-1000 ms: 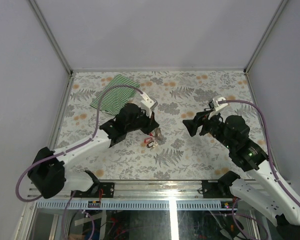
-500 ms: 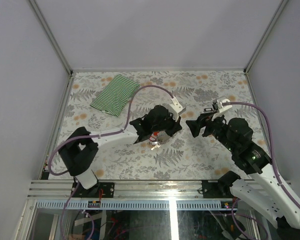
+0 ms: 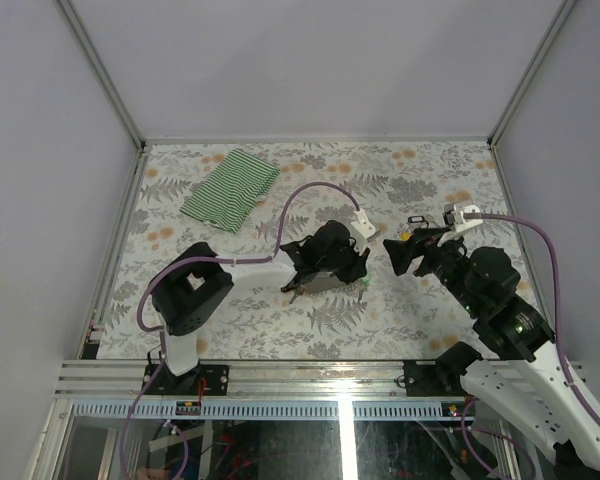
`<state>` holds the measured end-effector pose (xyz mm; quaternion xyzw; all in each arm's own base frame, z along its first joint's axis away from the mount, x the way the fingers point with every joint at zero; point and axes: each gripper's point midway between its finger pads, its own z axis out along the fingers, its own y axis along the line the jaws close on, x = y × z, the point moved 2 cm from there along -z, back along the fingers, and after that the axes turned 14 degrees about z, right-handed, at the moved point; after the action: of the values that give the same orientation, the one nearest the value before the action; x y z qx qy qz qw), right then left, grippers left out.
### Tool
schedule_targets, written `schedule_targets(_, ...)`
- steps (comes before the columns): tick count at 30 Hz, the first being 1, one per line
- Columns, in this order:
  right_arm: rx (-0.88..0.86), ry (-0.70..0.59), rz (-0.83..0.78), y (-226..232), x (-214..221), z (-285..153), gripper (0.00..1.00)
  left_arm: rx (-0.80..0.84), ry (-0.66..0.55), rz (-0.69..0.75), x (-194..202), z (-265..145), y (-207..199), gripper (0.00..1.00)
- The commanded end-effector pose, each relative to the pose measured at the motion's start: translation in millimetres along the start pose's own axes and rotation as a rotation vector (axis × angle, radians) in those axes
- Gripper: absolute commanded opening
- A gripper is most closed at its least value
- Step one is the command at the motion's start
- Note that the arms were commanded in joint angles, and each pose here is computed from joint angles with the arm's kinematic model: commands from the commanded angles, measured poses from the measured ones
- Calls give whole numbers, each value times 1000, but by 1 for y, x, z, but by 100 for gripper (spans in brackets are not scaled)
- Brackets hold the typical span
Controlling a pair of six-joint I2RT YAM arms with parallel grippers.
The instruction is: Put the keys on the keyring
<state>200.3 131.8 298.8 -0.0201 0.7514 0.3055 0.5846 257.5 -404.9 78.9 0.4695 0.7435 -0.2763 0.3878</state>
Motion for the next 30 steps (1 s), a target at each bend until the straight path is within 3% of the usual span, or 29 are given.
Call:
schedule_targets(1, 43, -40, 11, -8, -3, 0, 84, 19, -143, 12, -42, -11, -4, 26)
schedule_targets(6, 62, -78, 9, -13, -4, 8, 100, -3, -195, -1, -54, -39, -3, 47)
schedule_targets(8, 82, -65, 21, -14, -3, 11, 99, -20, -233, -33, -60, -58, 6, 54)
schedule_targets(12, 40, -27, 21, -7, 3, 15, 99, -87, -350, -122, -73, -112, 29, 82)
schedule_targets(16, -94, 5, -14, 10, 12, 17, 99, -222, -391, -186, -68, -159, 55, 93)
schedule_targets(22, -14, -17, -6, -2, 7, 14, 99, -483, -438, -286, -52, -230, 85, 100)
schedule_targets(30, 25, -174, -11, -13, -12, -8, 99, -726, -686, -314, -40, -317, 81, 100)
